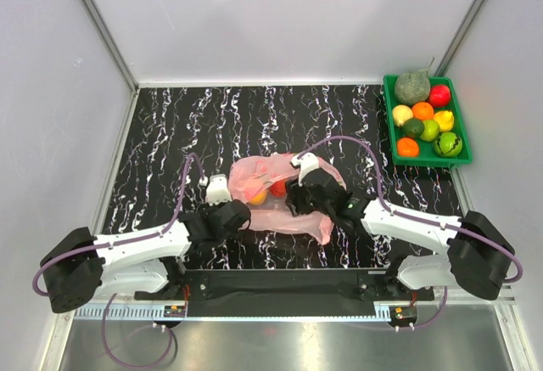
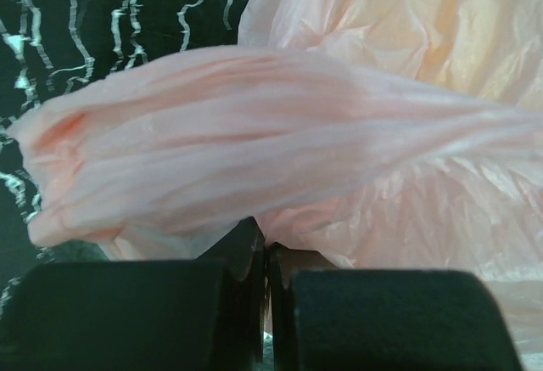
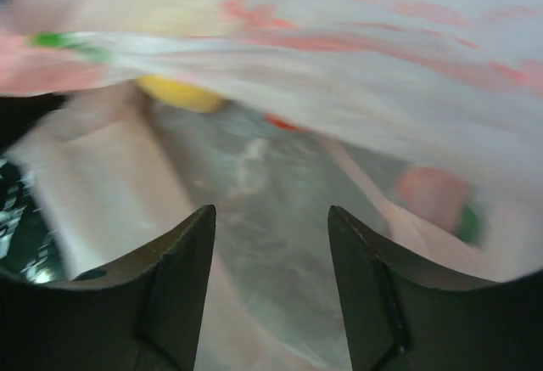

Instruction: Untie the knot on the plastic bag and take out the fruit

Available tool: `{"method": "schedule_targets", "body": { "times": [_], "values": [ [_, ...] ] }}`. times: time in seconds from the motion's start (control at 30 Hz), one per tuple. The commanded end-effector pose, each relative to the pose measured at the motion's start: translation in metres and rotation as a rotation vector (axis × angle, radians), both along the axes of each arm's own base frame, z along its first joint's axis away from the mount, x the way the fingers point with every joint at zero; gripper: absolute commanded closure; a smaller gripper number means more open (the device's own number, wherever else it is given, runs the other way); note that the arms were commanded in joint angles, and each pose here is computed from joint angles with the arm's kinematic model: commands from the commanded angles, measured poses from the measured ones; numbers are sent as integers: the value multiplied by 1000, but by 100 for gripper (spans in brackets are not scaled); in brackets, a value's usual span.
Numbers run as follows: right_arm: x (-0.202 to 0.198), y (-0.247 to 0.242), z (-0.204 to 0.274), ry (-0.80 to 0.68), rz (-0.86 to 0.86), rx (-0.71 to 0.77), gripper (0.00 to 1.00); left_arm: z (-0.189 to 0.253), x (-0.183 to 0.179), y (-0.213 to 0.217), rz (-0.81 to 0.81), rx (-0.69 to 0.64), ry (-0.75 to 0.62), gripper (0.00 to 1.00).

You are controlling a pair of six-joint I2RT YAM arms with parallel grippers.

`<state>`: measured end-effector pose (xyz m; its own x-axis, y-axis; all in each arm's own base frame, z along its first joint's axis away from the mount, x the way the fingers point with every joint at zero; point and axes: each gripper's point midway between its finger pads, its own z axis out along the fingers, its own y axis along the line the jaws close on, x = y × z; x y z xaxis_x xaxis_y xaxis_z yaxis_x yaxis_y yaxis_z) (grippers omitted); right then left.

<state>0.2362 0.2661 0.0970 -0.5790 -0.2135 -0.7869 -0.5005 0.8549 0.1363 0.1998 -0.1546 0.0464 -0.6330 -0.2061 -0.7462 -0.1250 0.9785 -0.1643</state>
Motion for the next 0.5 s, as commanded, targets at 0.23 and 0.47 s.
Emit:
{"method": "schedule_targets", "body": {
  "times": [0.23, 0.47],
  "values": [
    [5, 80, 44, -83, 258, 176, 21, 35, 19, -40, -55, -204, -115, 100],
    [33, 102, 26, -133, 190, 129, 0, 24, 14, -51, -92, -246, -84, 100]
  ]
}}
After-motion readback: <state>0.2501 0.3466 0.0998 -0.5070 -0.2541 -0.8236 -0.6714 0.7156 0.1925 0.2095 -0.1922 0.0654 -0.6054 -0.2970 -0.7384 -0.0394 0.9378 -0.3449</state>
